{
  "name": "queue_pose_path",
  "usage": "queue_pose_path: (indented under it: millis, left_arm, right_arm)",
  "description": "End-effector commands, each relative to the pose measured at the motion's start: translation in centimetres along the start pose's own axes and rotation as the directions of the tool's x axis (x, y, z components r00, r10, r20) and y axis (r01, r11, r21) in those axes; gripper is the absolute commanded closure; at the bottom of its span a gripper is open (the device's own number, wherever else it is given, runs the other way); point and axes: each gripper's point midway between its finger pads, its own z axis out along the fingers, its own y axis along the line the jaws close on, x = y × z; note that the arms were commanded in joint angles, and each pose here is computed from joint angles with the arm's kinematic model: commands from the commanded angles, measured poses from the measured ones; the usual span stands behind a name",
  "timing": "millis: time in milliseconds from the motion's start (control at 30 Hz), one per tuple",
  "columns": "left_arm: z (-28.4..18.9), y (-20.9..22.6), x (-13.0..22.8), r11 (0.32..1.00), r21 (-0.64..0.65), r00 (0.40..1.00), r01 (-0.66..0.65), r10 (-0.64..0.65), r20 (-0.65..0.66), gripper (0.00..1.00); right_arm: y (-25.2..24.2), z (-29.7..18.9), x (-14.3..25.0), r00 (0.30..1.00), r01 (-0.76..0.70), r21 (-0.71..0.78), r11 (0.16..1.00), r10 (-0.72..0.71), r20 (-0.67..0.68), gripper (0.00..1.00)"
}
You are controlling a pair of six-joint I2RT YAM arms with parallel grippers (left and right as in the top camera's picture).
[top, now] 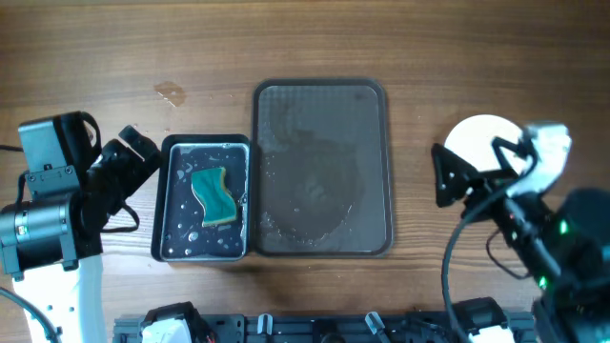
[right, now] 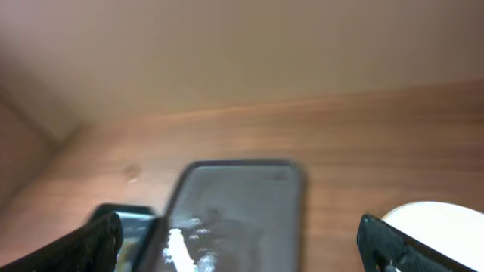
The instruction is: Clean dirty plates on tray and stack at the side
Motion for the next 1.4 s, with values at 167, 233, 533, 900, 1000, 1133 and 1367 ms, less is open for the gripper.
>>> queue_pose_path:
  millis: [167,233,533,900,1000,1133,1367]
  left_arm:
    - [-0.4,0.0,-0.5,1.000,0.004,1.000,0.002,-0.002,0.018,0.00]
    - [-0.4,0.0,-0.5,1.000,0.004,1.000,0.002,-0.002,0.018,0.00]
    - [-0.4,0.0,-0.5,1.000,0.004,1.000,0.002,-0.002,0.018,0.00]
    - [-0.4,0.0,-0.5,1.000,0.003,1.000,0.002,-0.002,0.018,0.00]
    - [-0.4,0.0,-0.5,1.000,0.004,1.000,0.002,-0.002,0.018,0.00]
    - [-0.4,0.0,-0.5,1.000,0.003,1.000,0.002,-0.002,0.018,0.00]
    - [-0.4,0.0,-0.5,1.000,0.004,1.000,0.002,-0.002,0.018,0.00]
  right_arm:
    - [-7.2,-0.2,7.1,0.981,0.017,0.251,0.968,-0.065,0.183,0.00]
    - [-7.7,0.6,8.9,0.974,0.014,0.243,0.970,-0.068,0.217,0.00]
    - [-9.1,4.0,12.8,0.936,0.003,0.201,0.980,-0.074,0.345,0.00]
    - [-9.4,4.9,13.7,0.923,0.003,0.191,0.982,-0.076,0.377,0.00]
    - [-9.4,4.9,13.7,0.923,0.003,0.191,0.982,-0.076,0.377,0.00]
    - [-9.4,4.9,13.7,0.923,0.003,0.191,0.982,-0.076,0.377,0.00]
    - [-9.4,4.9,13.7,0.923,0.003,0.191,0.982,-0.076,0.377,0.00]
